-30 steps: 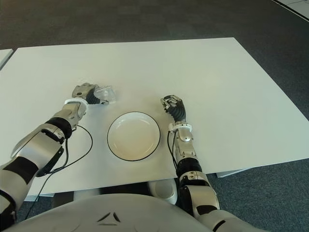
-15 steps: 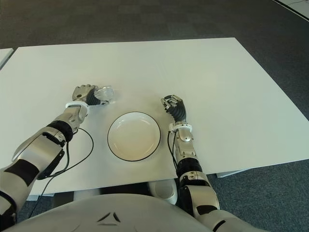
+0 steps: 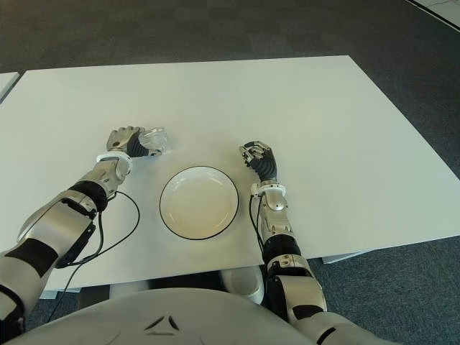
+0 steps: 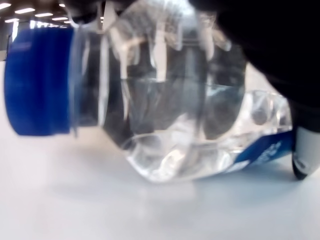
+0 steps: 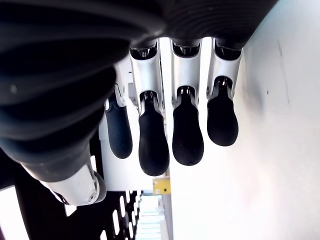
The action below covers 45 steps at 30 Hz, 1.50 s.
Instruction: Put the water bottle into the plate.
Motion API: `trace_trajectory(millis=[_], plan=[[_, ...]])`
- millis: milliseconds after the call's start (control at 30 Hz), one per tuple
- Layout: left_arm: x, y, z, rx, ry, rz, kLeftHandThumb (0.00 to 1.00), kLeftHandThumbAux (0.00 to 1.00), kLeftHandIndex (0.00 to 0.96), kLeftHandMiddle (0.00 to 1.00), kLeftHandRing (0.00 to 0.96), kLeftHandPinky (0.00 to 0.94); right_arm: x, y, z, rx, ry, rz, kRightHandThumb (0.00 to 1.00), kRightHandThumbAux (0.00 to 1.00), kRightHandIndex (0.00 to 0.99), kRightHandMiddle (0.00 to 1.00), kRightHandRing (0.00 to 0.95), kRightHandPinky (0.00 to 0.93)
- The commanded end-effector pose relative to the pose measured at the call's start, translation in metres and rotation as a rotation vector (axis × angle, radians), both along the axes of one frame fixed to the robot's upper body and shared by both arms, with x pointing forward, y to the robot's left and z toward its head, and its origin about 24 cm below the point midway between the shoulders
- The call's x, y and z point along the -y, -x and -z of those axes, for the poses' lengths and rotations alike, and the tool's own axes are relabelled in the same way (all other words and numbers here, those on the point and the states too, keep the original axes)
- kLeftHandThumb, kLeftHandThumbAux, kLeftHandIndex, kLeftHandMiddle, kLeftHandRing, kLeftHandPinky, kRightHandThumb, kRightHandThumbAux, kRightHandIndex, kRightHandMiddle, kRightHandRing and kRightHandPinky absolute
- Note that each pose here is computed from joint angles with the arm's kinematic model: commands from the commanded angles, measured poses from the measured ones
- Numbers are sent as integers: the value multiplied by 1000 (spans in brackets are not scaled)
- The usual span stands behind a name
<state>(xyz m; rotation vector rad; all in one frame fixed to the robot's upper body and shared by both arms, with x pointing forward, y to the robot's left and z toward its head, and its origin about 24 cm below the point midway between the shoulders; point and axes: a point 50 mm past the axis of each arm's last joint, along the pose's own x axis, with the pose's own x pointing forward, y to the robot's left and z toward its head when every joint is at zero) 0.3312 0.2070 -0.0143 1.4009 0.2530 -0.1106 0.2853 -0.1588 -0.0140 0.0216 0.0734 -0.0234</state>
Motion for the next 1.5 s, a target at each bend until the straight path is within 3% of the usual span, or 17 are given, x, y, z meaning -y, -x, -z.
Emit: trace_trajectory(millis=[33, 467, 833, 1233, 1500], plan=[[-6, 28, 34, -191, 45, -37, 850, 670, 394, 544, 851, 866, 1, 6, 10, -57, -12, 3, 707, 729, 438, 695, 682, 684], [-8, 27, 31, -164, 210, -92, 852, 669, 396, 541, 861, 841, 2, 6, 10, -54, -24, -7, 706, 729, 438, 697, 683, 685], [-10, 2, -1, -13, 286, -94, 853, 669, 397, 541, 865, 833, 3, 5, 10, -57, -36, 2, 706, 728, 439, 697, 683, 682], [-11, -18, -48, 200, 337, 14, 852, 669, 396, 537, 864, 802, 4, 5, 11, -65, -41, 7, 707, 727, 439, 690, 676, 673], [10, -1, -88, 406, 384, 197, 851, 671, 394, 529, 852, 767, 3, 5, 11, -66, -32, 7, 707, 728, 438, 691, 678, 679]])
